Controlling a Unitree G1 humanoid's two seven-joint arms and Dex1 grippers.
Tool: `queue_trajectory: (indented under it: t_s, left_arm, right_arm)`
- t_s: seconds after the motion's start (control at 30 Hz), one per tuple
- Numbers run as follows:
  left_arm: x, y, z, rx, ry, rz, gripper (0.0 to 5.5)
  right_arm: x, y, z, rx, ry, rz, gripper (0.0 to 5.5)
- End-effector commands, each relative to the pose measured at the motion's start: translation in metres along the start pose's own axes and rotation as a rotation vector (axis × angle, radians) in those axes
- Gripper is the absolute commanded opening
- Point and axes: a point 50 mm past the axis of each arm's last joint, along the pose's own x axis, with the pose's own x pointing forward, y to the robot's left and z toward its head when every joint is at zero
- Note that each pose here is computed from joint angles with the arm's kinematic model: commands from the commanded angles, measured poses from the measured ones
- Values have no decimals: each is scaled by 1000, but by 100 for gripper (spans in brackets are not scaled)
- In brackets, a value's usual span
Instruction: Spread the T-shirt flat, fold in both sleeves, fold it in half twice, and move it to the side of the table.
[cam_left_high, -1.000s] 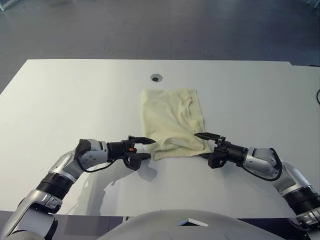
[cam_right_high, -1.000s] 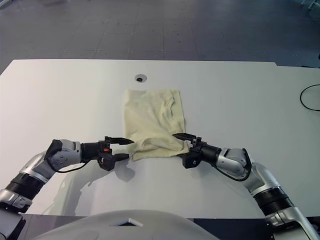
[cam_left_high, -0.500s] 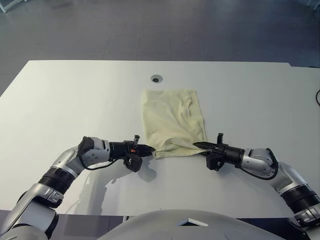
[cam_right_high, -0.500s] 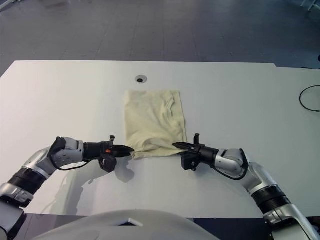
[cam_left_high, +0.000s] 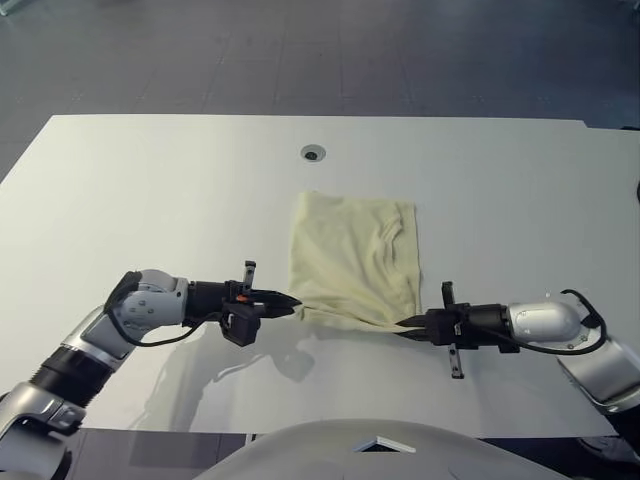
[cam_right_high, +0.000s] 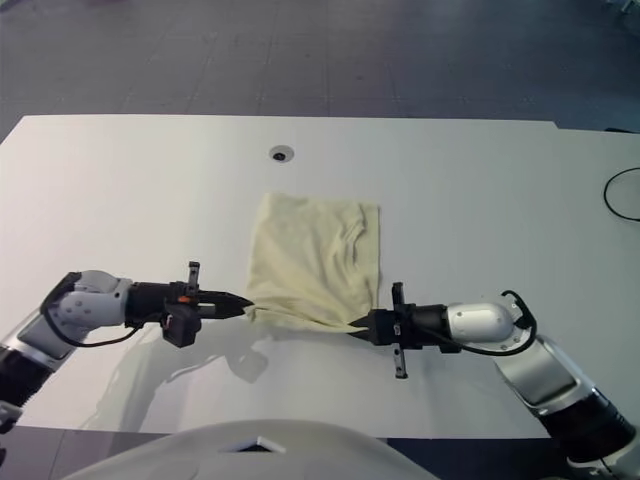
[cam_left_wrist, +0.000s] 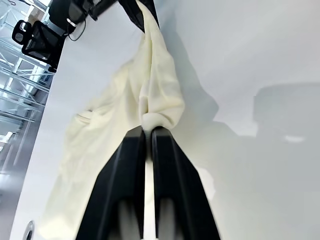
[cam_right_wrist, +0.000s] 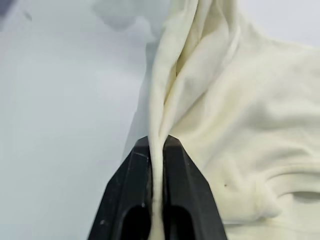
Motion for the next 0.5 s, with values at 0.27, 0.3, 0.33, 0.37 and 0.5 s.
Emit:
queue_trajectory:
  t_s: [0.27, 0.3, 0.33, 0.37, 0.5]
  left_arm:
    - [-26, -4, 53, -216, -18, -140, 1]
    - [-29, -3, 56, -243, -21, -150, 1]
    - [-32, -1, 58, -271, -24, -155, 1]
    - [-34, 2, 61, -307, -31, -150, 1]
    - [-42, 26, 63, -364, -43, -113, 1]
  right_arm:
    - [-38, 3, 41, 184, -54, 221, 1]
    - [-40, 3, 44, 199, -67, 232, 1]
    - [-42, 1, 47, 212, -82, 235, 1]
    - [-44, -2, 49, 220, -96, 232, 1]
    - [-47, -21, 48, 195, -84, 179, 1]
